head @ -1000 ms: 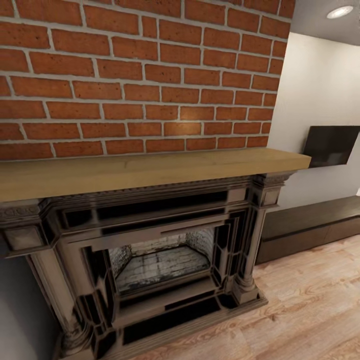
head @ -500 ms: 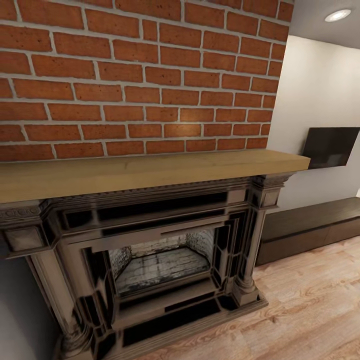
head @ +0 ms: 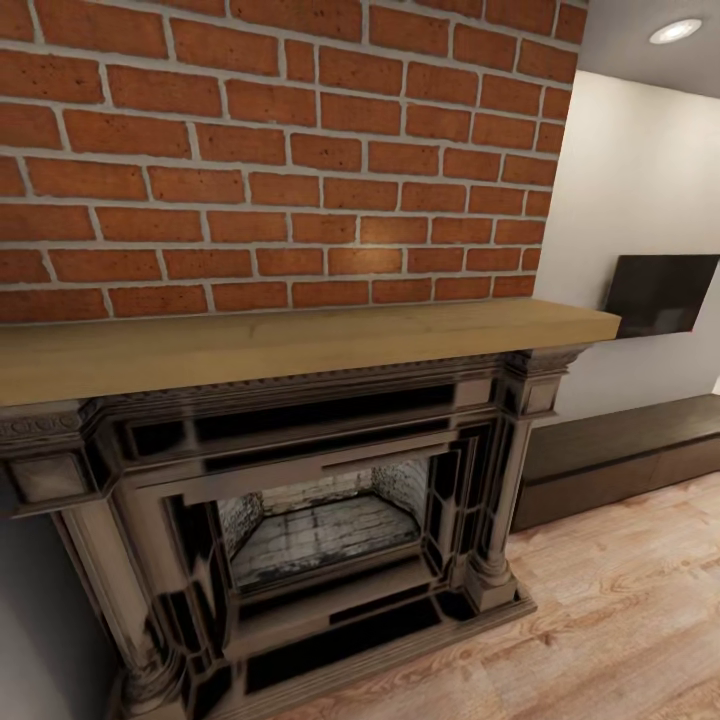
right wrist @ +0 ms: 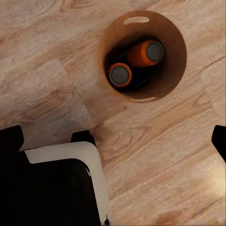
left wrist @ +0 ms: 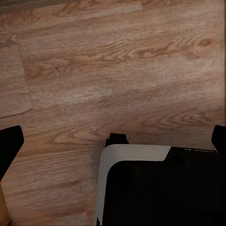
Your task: Put the three can of soda from the living room inside the tash can in the kitchen.
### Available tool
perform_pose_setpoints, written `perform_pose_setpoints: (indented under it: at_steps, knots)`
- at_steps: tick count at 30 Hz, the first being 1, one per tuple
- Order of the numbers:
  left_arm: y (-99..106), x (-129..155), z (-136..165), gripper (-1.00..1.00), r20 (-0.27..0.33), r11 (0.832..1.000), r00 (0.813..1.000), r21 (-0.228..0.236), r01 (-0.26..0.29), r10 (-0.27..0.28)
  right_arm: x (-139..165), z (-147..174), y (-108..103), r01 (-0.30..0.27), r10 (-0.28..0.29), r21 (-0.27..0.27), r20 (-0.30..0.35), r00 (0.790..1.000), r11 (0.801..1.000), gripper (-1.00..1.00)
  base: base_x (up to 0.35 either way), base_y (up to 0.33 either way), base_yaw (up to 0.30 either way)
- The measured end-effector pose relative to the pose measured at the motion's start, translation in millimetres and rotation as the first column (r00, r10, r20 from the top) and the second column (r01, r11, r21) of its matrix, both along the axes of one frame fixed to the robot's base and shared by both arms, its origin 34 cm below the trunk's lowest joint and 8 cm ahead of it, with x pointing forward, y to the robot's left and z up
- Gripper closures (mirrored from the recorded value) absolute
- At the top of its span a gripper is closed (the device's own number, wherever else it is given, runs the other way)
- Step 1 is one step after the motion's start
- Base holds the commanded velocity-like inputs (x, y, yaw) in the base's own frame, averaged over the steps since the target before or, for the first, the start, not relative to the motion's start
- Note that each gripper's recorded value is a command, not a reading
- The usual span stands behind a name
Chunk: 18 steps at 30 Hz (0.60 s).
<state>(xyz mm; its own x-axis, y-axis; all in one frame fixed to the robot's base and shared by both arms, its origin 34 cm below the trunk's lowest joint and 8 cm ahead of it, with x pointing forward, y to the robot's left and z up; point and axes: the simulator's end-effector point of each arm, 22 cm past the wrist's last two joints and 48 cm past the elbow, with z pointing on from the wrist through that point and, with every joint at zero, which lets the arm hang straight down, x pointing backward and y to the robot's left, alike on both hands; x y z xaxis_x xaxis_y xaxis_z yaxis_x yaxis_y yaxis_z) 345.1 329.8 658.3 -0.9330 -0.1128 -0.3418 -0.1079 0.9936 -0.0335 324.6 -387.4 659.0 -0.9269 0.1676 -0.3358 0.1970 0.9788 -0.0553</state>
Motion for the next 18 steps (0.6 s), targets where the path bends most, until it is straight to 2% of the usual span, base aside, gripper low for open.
perform_pose_setpoints:
  at_steps: [8,12,18]
  knots:
    - [-9,0,-1,-1.00,0.000,1.000,1.000,-0.011,0.001,-0.001,3,-10,85,-0.028,0.028,0.104,0.002,1.000,0.994,-1.00,0.000,0.000,0.000]
    - [-9,0,-1,-1.00,0.000,1.000,1.000,-0.012,0.001,-0.001,3,-10,96,-0.031,0.031,0.118,0.002,1.000,0.992,-1.00,0.000,0.000,0.000]
    - [-10,0,-1,-1.00,0.000,1.000,1.000,-0.013,0.002,-0.002,3,-10,97,-0.033,0.032,0.119,0.002,0.999,0.992,-1.00,0.000,0.000,0.000]
